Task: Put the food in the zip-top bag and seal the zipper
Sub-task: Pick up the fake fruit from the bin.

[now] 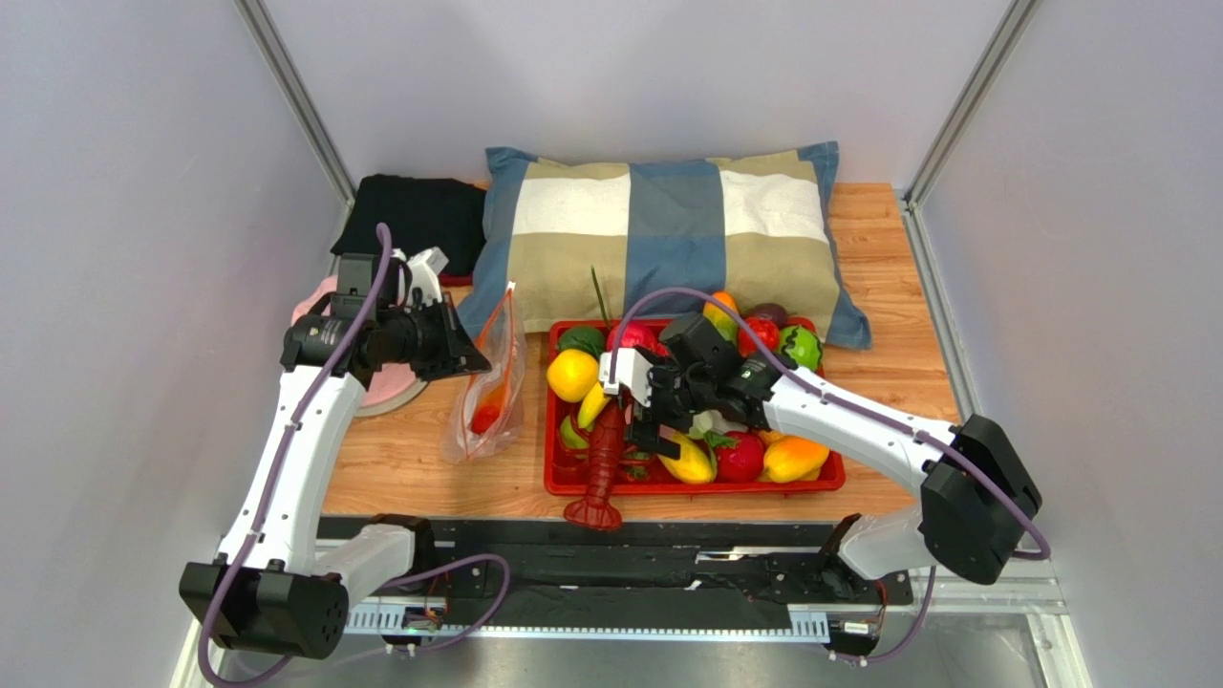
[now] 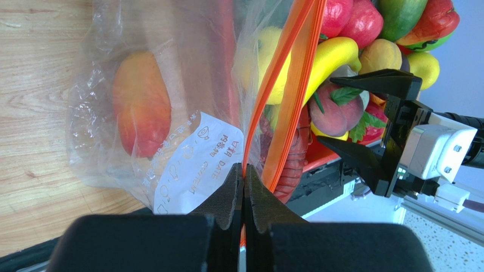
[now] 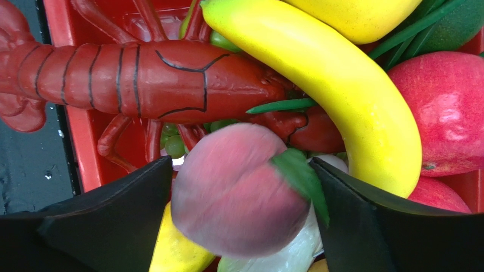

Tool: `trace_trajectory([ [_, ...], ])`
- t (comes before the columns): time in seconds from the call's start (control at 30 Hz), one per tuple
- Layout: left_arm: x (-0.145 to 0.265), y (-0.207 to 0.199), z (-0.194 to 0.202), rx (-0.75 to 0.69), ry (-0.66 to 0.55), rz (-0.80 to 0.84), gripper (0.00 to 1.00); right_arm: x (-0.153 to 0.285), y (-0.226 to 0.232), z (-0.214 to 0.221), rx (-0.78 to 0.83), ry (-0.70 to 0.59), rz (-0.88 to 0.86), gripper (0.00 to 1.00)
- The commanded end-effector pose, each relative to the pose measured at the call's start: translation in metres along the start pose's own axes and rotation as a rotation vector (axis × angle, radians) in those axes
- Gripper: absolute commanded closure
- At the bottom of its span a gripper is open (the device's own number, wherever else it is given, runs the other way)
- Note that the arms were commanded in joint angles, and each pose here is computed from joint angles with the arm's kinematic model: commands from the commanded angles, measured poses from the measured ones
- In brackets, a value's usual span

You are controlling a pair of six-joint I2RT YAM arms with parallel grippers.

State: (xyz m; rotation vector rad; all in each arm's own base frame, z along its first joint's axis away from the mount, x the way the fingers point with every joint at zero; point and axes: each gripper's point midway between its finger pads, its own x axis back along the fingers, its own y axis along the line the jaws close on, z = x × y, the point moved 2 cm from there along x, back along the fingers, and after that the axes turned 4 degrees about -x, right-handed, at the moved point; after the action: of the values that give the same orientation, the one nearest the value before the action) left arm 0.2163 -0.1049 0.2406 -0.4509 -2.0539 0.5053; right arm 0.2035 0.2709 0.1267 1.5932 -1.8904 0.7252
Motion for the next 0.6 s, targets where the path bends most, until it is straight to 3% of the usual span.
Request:
trace_trajectory([
  [0.0,0.003,-0.003,-0.003,-0.038,-0.029,0.016,1.00,0.003,-0.009,-0.014,0.013,-0.037,0.048,0.15],
  [0.03,0.004,-0.003,-0.002,-0.040,-0.030,0.017,1.00,0.006,-0.010,-0.017,0.014,-0.041,0.053,0.19],
  [0.17,0.007,-0.005,-0.002,-0.047,-0.037,0.022,1.00,0.027,-0.006,-0.023,0.016,-0.045,0.071,0.52],
  [0.27,0.009,-0.005,-0.002,-0.057,-0.038,0.024,1.00,0.047,-0.001,-0.037,0.010,-0.080,0.073,0.67],
  [0.33,0.010,-0.006,-0.001,-0.063,-0.038,0.025,1.00,0.059,0.002,-0.049,-0.004,-0.113,0.066,0.75],
  [0.57,0.010,-0.012,0.001,-0.051,-0.020,0.066,1.00,0.104,-0.006,-0.160,-0.051,-0.475,0.067,0.87],
])
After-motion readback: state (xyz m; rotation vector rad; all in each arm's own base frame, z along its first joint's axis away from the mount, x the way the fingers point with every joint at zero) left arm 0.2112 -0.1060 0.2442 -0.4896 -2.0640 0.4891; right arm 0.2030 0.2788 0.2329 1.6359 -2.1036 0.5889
